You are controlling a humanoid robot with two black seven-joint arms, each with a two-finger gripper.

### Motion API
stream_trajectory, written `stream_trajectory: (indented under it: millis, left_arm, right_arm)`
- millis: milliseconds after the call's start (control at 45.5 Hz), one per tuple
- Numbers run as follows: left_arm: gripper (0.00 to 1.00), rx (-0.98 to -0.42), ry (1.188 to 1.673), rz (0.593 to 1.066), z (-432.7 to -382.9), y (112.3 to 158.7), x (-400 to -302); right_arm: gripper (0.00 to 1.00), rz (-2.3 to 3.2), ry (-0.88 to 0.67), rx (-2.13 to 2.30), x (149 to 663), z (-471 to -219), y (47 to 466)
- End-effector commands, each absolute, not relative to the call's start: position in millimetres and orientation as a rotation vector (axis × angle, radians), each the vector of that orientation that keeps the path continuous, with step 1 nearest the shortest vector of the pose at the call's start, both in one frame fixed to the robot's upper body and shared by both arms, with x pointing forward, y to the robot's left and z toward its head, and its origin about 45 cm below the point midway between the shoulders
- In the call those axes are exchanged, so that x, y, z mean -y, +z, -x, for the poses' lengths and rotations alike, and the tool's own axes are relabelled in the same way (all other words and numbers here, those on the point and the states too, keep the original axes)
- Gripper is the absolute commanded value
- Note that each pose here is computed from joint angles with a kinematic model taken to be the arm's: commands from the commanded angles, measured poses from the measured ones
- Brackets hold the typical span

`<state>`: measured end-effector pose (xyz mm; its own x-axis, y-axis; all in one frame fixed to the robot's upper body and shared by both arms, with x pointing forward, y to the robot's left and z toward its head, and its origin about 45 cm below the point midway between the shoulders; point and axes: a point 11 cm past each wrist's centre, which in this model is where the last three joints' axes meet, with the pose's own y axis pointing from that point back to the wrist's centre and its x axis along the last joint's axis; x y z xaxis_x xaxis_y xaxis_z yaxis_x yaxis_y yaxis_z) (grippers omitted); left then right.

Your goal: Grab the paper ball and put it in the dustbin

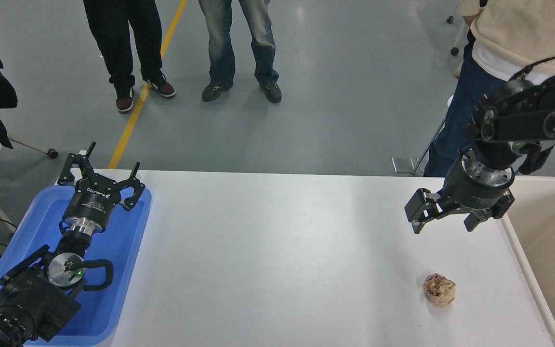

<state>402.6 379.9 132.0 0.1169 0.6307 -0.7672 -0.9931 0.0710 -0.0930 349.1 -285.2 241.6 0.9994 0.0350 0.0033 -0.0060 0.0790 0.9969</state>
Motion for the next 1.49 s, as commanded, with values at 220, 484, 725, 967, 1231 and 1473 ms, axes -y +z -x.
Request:
stream_trajectory:
  millis: [220, 484, 725, 967, 1231, 1473]
  left_arm:
    - [1.00, -0.636, 1.355, 0.720, -402.5, 131.7, -380.2]
    - [1.00, -0.635, 1.356, 0.722, -402.5, 131.8, -380.3]
    - [1.00, -0.636, 1.357, 0.721, -402.0, 131.2, -380.5]
    - [1.00, -0.634, 1.358, 0.720, -401.9, 131.5, -381.3]
    - [1.00, -0.636, 1.357, 0.721, -402.0, 131.2, -380.5]
    - [1.00, -0.634, 1.358, 0.720, -401.9, 131.5, -381.3]
  right_arm:
    - [1.00, -1.440, 0.129, -0.010, 316.4, -313.5, 145.5]
    - [1.00, -1.446, 0.112, 0.018, 324.1, -307.6, 126.7]
    - [1.00, -1.436, 0.100, 0.031, 332.1, -305.2, 113.1]
    - [1.00, -1.437, 0.077, 0.061, 338.7, -302.3, 98.0]
    - [1.00, -1.442, 0.056, 0.079, 342.5, -298.4, 83.8]
    - [1.00, -1.450, 0.069, 0.104, 340.4, -303.4, 83.1]
